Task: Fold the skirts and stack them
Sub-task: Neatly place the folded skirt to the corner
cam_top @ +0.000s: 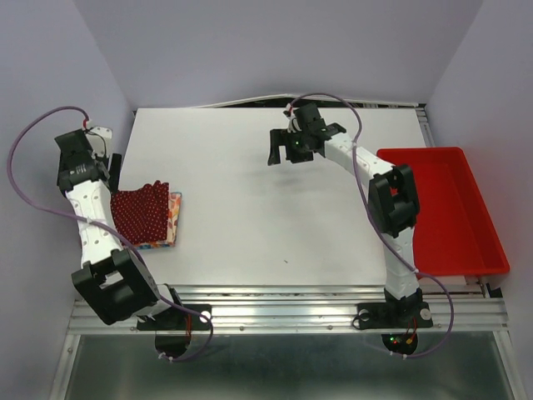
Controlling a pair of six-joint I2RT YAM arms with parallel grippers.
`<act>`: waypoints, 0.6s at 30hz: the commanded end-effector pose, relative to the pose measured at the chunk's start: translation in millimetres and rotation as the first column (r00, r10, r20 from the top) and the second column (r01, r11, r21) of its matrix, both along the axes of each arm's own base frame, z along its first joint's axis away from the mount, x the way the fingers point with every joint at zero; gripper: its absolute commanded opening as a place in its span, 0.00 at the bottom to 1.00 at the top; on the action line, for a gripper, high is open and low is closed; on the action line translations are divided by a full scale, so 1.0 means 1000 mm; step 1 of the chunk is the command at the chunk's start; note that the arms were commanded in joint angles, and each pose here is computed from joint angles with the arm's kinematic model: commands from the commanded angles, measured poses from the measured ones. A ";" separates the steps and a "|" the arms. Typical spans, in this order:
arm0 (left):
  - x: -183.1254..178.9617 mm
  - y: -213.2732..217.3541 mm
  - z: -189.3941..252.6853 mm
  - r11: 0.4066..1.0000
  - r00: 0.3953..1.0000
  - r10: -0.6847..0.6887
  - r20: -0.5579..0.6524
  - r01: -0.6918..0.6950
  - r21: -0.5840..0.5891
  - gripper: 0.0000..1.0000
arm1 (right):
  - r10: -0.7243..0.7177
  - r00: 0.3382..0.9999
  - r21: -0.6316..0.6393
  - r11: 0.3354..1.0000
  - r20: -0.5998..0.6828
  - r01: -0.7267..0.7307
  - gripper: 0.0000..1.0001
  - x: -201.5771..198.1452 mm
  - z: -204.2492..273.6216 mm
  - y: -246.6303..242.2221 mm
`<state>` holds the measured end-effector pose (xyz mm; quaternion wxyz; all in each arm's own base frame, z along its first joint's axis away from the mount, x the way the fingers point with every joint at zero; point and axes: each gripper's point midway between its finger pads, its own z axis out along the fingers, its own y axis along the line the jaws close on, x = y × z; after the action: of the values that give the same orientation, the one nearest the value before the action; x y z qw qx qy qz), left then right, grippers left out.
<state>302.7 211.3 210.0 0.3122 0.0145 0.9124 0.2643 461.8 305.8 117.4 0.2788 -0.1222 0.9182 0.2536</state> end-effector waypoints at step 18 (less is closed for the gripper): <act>0.161 -0.272 0.096 0.754 0.741 -0.528 0.416 0.634 -0.172 0.99 | -0.055 0.983 -0.064 0.996 0.178 0.067 1.00 -0.027 0.063 -0.145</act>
<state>449.8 -6.1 298.3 0.4965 0.2066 0.8388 0.0845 459.2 152.2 184.6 0.3622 -0.0796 0.9077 0.1966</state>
